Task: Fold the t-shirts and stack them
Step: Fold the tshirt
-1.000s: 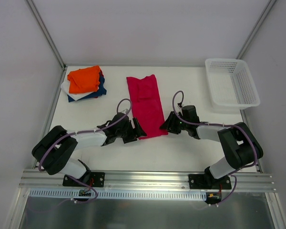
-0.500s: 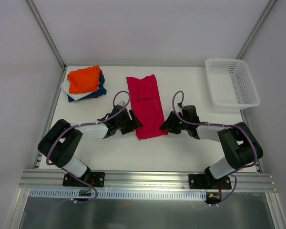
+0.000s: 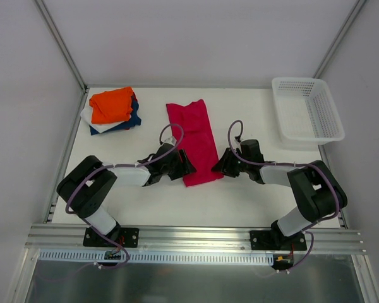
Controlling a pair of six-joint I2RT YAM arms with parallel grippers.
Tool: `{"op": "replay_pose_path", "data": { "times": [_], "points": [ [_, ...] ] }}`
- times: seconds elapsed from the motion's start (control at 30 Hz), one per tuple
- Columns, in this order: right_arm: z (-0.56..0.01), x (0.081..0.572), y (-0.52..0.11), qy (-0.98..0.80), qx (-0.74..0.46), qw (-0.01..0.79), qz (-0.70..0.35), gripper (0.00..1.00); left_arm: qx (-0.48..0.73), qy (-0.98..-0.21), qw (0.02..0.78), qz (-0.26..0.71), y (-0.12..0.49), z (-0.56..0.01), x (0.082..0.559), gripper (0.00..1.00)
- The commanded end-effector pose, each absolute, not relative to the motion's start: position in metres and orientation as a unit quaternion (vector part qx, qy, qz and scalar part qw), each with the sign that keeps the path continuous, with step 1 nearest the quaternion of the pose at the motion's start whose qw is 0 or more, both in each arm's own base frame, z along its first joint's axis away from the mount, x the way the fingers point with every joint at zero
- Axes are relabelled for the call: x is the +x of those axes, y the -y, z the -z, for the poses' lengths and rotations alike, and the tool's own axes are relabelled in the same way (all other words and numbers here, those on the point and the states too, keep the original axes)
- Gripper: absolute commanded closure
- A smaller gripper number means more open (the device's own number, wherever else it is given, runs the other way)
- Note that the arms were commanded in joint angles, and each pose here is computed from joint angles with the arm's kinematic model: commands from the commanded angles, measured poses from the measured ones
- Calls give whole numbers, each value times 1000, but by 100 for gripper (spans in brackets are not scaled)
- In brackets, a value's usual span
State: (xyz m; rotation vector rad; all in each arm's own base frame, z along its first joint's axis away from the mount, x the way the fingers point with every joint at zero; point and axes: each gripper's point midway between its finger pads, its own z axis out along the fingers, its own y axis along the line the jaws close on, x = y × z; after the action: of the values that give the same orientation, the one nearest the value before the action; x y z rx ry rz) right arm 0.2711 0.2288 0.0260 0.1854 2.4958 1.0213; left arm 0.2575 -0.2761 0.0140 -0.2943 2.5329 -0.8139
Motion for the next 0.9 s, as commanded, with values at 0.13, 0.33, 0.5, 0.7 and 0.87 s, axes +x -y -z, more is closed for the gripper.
{"op": "replay_pose_path", "data": {
  "times": [0.13,0.33,0.5,0.7,0.87],
  "points": [
    [-15,267,-225,-907,74,206,-361,60,-97,-989,43,101,194,76,128,44],
    [-17,267,-226,-906,75,206,-363,86,-100,-989,35,99,185,77,117,71],
    [-17,265,-225,-905,77,207,-364,100,-100,-988,34,108,187,73,114,100],
    [-31,259,-222,-903,70,226,-359,100,-87,-987,37,131,199,64,113,100],
    [-66,248,-221,-898,47,267,-347,100,-76,-982,50,163,208,46,116,100]
  ]
}}
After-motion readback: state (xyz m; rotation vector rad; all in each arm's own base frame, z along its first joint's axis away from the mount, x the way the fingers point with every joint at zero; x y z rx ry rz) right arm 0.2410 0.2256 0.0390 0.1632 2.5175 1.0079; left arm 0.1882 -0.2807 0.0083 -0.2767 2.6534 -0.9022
